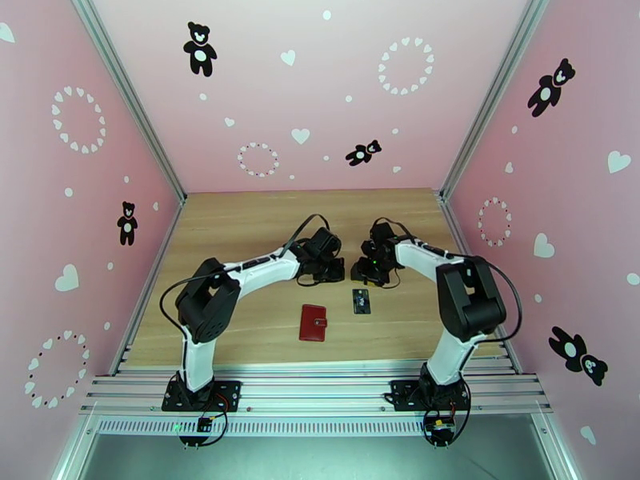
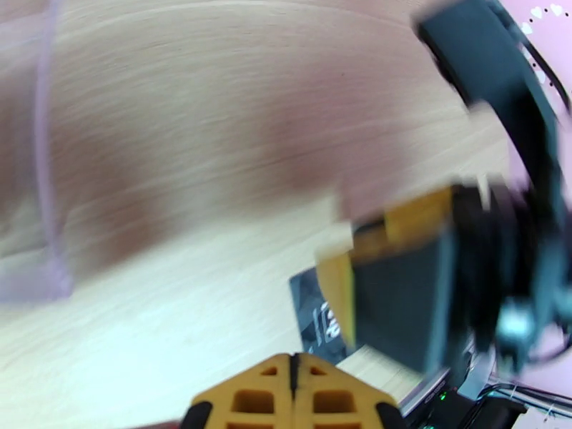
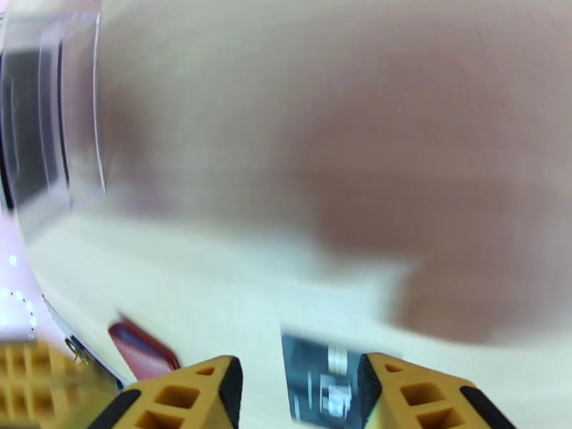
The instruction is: Put the credit cards into the card holder
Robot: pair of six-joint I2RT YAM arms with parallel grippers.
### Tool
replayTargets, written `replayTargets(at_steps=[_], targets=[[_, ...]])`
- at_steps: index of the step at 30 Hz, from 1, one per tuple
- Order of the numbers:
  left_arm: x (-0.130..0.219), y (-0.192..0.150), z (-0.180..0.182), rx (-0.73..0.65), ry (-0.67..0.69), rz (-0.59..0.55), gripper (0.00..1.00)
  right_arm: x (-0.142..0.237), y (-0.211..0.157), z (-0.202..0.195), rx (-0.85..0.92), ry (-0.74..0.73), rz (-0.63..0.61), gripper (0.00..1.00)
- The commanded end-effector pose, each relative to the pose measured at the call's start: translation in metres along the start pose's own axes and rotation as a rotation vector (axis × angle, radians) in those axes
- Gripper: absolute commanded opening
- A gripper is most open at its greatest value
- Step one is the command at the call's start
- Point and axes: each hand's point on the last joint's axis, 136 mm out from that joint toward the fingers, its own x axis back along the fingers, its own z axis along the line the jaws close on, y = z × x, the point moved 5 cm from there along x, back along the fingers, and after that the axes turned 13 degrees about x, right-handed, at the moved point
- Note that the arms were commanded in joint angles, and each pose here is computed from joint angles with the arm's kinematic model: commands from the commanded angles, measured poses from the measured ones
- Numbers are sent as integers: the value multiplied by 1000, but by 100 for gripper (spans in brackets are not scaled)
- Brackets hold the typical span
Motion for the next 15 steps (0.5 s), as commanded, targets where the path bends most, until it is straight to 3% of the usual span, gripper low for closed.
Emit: replayTargets(at_steps=[1, 8, 13, 15], targets=[[21, 1, -1, -36, -13, -53, 0, -14, -5, 0, -1, -9, 52, 47], [30, -4, 6, -37, -29, -63, 0, -29, -86, 11, 67, -64, 166, 47], [27, -13, 12, -41, -34, -47, 0, -23, -148, 19, 84, -100, 173, 47], [26, -17, 16, -39, -31, -44, 0, -13, -157, 25, 96, -96, 144, 47]])
